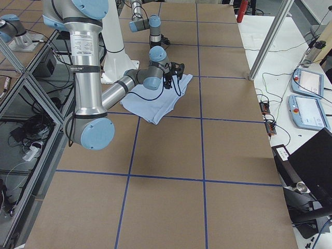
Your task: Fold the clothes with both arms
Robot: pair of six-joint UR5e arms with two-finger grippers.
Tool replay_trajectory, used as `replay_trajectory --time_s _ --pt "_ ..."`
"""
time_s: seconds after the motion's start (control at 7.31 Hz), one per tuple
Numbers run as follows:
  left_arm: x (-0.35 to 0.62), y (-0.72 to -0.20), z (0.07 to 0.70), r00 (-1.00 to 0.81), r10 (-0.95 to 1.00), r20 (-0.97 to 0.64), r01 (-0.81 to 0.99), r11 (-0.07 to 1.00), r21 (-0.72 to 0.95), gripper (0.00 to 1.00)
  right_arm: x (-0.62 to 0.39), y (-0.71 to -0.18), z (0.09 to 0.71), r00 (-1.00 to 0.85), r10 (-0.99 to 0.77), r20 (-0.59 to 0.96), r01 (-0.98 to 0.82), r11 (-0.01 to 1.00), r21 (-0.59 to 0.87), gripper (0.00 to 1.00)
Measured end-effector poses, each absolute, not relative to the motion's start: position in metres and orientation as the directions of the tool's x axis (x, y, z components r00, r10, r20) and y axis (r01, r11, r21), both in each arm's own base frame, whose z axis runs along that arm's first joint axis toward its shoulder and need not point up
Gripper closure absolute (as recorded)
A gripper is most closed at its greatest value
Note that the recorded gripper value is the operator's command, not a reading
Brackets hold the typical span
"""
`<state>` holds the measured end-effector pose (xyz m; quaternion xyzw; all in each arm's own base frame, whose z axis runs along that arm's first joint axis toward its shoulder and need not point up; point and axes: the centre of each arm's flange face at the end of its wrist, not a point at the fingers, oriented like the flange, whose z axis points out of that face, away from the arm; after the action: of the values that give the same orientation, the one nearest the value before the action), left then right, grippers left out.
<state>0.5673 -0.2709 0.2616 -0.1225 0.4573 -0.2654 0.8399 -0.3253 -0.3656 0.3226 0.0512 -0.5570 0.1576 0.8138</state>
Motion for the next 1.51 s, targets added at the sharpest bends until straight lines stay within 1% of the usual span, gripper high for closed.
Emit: replay_trajectory --time_s 0.41,0.55,0.68,0.96,1.09,1.51 --pt "0.576 -0.268 0.265 0.454 -0.558 -0.695 0.338 0.829 -0.445 0.18 -0.326 -0.368 0.324 0.333 0.201 0.921 -0.319 0.943 -0.091 0.00" --pt "0.578 -0.269 0.265 0.454 -0.557 -0.695 0.338 0.830 -0.444 0.25 -0.326 -0.368 0.324 0.333 0.201 0.921 -0.320 0.943 -0.090 0.00" --pt "0.580 -0.269 0.265 0.455 -0.557 -0.695 0.339 0.830 -0.443 0.41 -0.326 -0.368 0.324 0.333 0.201 0.921 -0.320 0.943 -0.091 0.00" --pt "0.584 -0.270 0.265 0.455 -0.557 -0.694 0.344 0.829 -0.440 0.87 -0.327 -0.368 0.325 0.334 0.202 0.921 -0.319 0.943 -0.091 0.00" --pt "0.584 -0.271 0.264 0.453 -0.557 -0.696 0.348 0.829 -0.437 1.00 -0.327 -0.368 0.325 0.335 0.202 0.920 -0.319 0.943 -0.091 0.00" --pt "0.580 -0.275 0.261 0.447 -0.549 -0.707 0.349 0.834 -0.427 1.00 -0.327 -0.370 0.328 0.339 0.206 0.918 -0.324 0.942 -0.092 0.00"
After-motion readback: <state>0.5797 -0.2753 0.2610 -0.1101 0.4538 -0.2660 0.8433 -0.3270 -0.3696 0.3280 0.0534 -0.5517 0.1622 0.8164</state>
